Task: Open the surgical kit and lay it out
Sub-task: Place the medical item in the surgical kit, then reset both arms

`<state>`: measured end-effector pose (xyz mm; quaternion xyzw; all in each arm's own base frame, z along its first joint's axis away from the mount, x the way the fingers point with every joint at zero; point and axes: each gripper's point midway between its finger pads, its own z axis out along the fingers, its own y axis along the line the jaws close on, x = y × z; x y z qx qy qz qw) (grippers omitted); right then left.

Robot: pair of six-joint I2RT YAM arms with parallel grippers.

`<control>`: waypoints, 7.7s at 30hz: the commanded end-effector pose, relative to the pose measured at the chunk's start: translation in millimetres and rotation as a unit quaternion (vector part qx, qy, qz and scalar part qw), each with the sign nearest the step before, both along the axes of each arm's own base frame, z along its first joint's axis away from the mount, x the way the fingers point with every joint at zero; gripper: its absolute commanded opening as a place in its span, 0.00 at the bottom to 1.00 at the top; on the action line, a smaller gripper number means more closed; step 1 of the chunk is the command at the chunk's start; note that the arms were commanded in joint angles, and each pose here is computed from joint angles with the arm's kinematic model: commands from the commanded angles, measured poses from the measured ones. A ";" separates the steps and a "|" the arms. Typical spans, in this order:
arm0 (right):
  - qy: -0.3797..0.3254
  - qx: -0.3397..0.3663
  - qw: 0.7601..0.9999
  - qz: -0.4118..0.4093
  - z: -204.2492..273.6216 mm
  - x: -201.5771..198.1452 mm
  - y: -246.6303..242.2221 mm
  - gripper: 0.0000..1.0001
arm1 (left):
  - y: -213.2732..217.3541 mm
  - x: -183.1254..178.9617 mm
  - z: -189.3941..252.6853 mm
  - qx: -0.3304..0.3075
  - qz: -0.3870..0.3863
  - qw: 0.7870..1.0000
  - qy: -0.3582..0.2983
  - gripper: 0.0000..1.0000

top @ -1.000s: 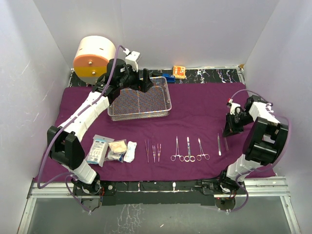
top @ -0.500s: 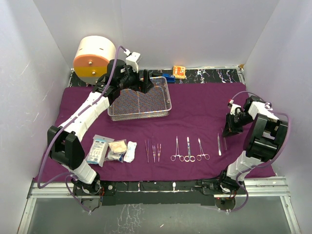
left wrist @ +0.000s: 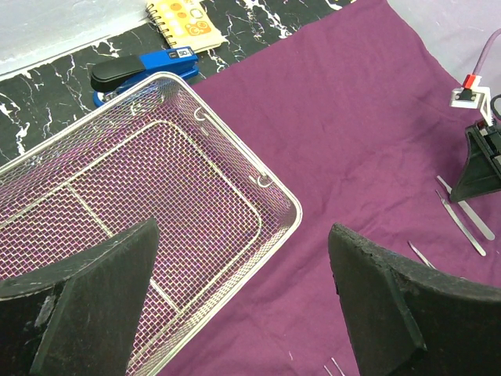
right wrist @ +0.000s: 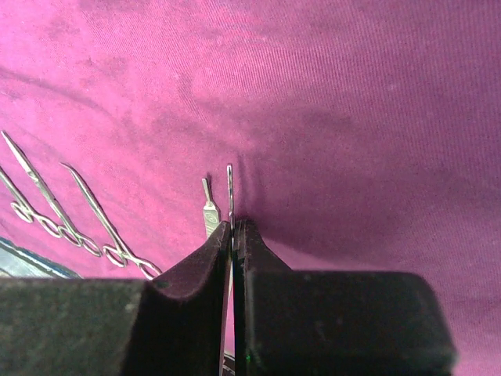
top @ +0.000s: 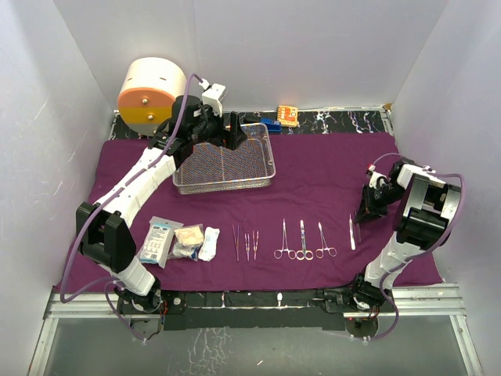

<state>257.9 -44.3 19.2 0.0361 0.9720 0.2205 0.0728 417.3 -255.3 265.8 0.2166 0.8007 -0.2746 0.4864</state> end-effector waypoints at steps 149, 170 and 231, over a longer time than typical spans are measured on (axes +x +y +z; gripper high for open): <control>0.031 -0.125 0.991 0.034 -5.8 15.2 -49.8 0.12 | -1.0 -8.1 13.1 -0.007 -0.017 1.000 -0.021 0.91; 0.008 -0.147 0.987 0.066 2.3 35.4 -34.8 0.14 | 2.9 -10.9 12.9 -0.004 -0.013 1.000 -0.024 0.91; -0.521 -0.203 0.827 -0.054 319.2 152.6 33.7 0.98 | 237.3 -23.8 108.7 0.123 0.304 0.928 -0.177 0.99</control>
